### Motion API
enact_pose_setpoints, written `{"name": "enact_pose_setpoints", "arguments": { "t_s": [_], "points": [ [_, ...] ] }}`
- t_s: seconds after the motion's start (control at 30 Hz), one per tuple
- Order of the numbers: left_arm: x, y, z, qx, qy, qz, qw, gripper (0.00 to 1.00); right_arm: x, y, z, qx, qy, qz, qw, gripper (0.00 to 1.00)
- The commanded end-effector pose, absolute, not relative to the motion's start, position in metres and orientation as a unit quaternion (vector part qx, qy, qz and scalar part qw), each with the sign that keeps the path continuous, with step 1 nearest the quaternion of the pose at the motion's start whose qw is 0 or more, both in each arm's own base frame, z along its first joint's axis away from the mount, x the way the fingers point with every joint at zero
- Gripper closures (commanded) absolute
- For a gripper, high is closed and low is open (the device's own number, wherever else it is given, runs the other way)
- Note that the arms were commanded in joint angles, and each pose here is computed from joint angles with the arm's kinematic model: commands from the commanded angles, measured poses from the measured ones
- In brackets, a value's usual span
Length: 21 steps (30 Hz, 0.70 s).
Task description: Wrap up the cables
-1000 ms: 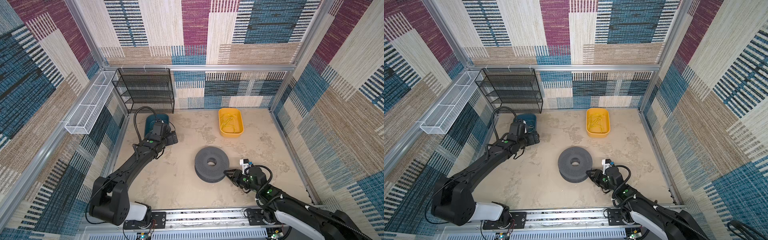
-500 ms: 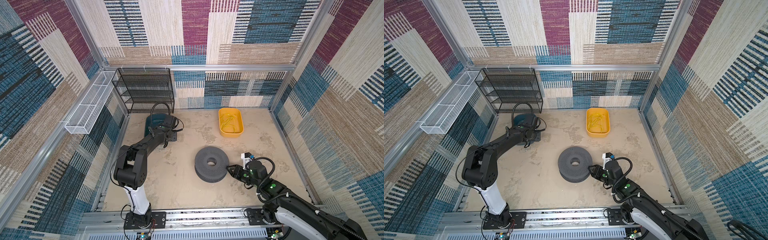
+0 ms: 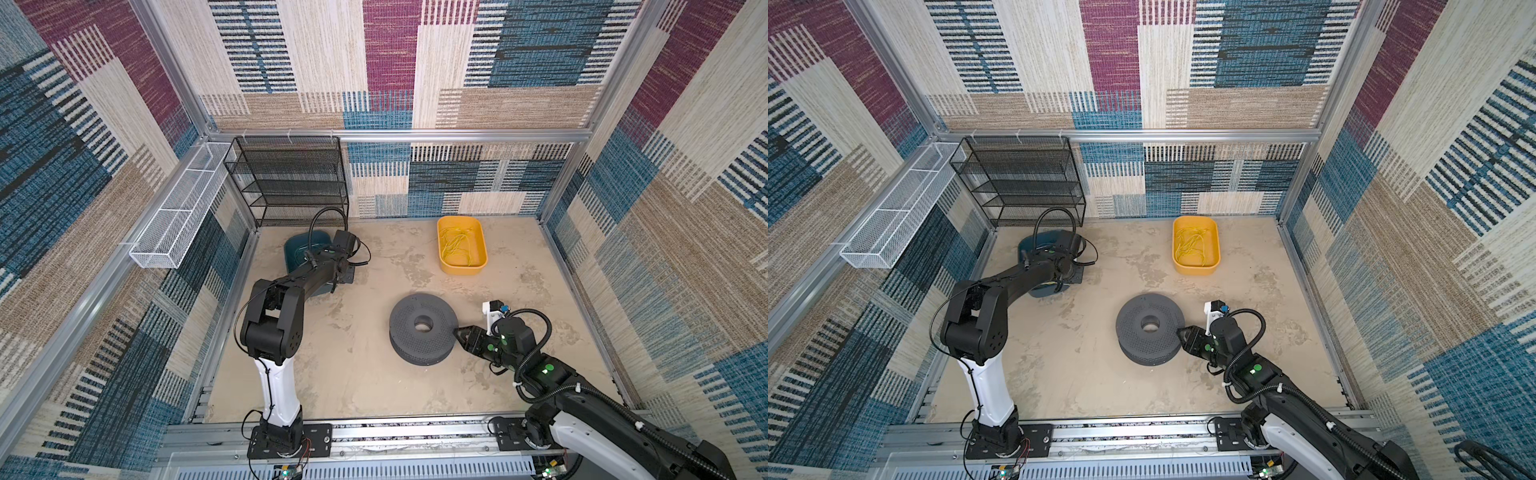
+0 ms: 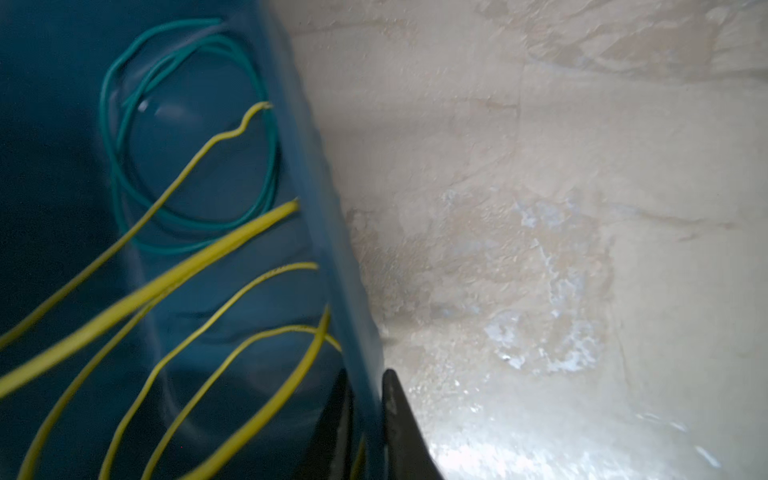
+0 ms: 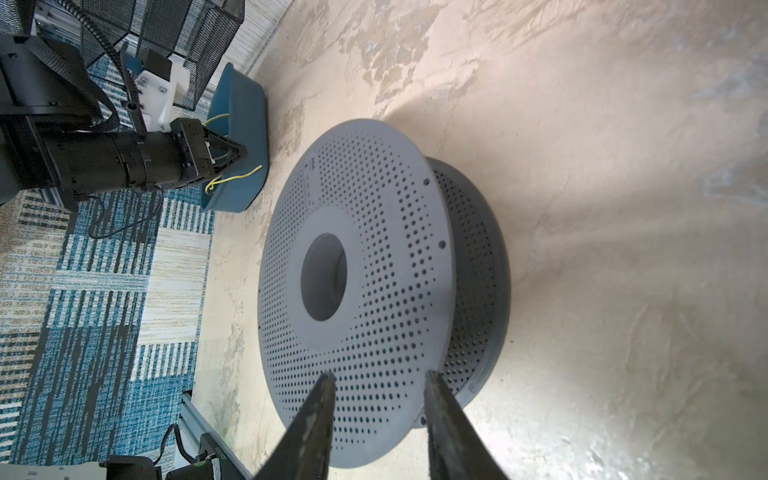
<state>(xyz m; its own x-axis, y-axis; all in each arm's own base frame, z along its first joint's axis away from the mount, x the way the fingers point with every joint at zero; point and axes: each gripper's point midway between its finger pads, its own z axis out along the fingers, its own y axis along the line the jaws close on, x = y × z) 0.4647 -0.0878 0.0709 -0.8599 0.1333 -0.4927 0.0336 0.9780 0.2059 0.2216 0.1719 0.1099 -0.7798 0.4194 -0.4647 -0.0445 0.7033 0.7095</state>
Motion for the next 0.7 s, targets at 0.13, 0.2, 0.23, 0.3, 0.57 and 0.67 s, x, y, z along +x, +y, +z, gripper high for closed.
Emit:
{"name": "enact_pose_setpoints", "arguments": {
  "t_s": [0.13, 0.2, 0.23, 0.3, 0.57, 0.67],
  "points": [
    [0.445, -0.124, 0.079, 0.086, 0.962, 0.064, 0.25, 1.0, 0.231, 0.173, 0.12, 0.1, 0.863, 0.366, 0.334, 0.61],
    [0.438, -0.142, 0.08, 0.101, 0.962, 0.052, 0.25, 1.0, 0.232, 0.173, 0.123, 0.1, 0.863, 0.363, 0.338, 0.61],
    [0.434, -0.153, 0.082, 0.112, 0.96, 0.048, 0.253, 1.0, 0.234, 0.172, 0.124, 0.099, 0.863, 0.36, 0.341, 0.61],
    [0.429, -0.178, 0.084, 0.136, 0.957, 0.033, 0.255, 1.0, 0.236, 0.171, 0.128, 0.098, 0.862, 0.356, 0.348, 0.62],
    [0.451, -0.275, 0.098, 0.21, 0.936, 0.009, 0.283, 1.0, 0.245, 0.166, 0.139, 0.101, 0.857, 0.347, 0.367, 0.62],
    [0.466, -0.299, 0.098, 0.225, 0.932, -0.001, 0.285, 1.0, 0.248, 0.162, 0.145, 0.106, 0.852, 0.346, 0.378, 0.62]
  ]
}}
